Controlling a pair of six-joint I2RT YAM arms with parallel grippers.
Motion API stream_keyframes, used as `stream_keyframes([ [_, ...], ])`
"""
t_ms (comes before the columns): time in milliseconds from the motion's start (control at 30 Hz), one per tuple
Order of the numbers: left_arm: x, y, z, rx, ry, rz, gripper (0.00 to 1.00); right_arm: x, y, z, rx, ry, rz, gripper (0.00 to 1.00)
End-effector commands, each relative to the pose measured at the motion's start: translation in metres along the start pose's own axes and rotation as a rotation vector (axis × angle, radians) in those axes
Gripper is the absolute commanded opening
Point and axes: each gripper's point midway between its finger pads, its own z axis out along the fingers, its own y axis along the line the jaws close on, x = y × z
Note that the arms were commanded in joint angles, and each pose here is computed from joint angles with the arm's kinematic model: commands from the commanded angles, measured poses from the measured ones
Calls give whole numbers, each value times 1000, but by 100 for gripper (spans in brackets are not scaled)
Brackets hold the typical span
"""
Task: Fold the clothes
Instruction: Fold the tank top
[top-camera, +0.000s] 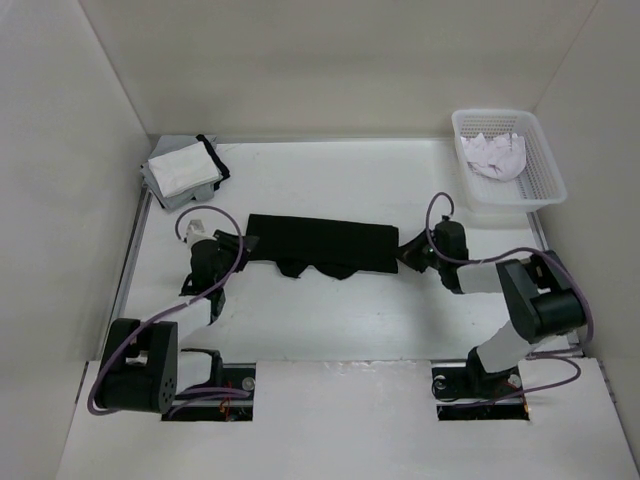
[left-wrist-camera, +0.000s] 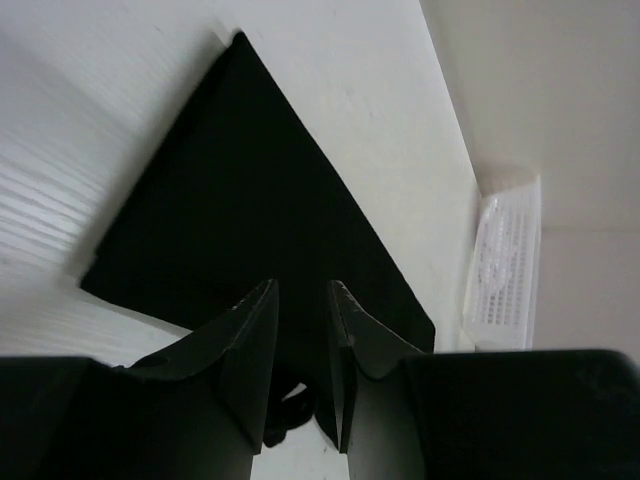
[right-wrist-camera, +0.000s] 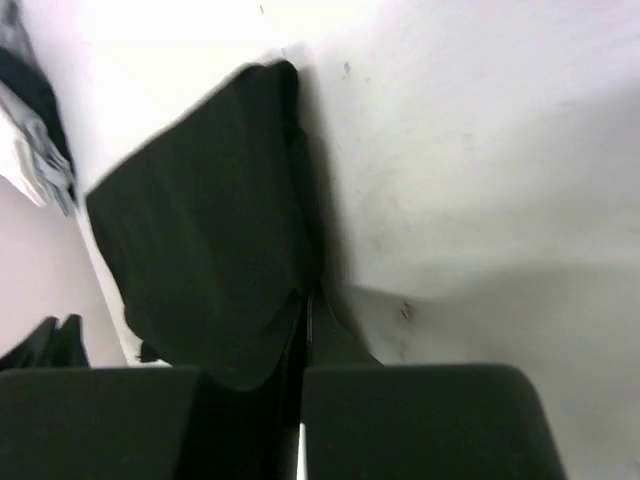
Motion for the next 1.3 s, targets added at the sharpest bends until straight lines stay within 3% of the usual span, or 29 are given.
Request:
stream_keyframes([
  [0,4,-46,6,130,-11,45,24,-37,25,-31,-91,-143,-8,0],
  [167,48,-70,3,183,66,82,24,-60,21,-87,-5,-278,-113,0],
  [300,75,-94,-5,241,124,90,24,-84,44,-128,45,-393,-217,0],
  [400,90,-107,-14,281,158,99,24,-81,77,-140,55,-394,-317,1],
  [600,87,-108,-28,308,158,73,24,-39,143,-112,101,-284,-540,1],
  [900,50,-93,-51,327,99,13,25,61,208,-7,181,-40,-748,6],
  [967,40,-89,-54,324,81,0,26,77,213,19,210,-8,-768,14],
  [1100,25,-82,-57,313,58,-15,27,97,234,34,168,-14,-755,41],
  [1267,29,-86,-50,302,72,-4,27,89,248,1,9,-60,-681,45],
])
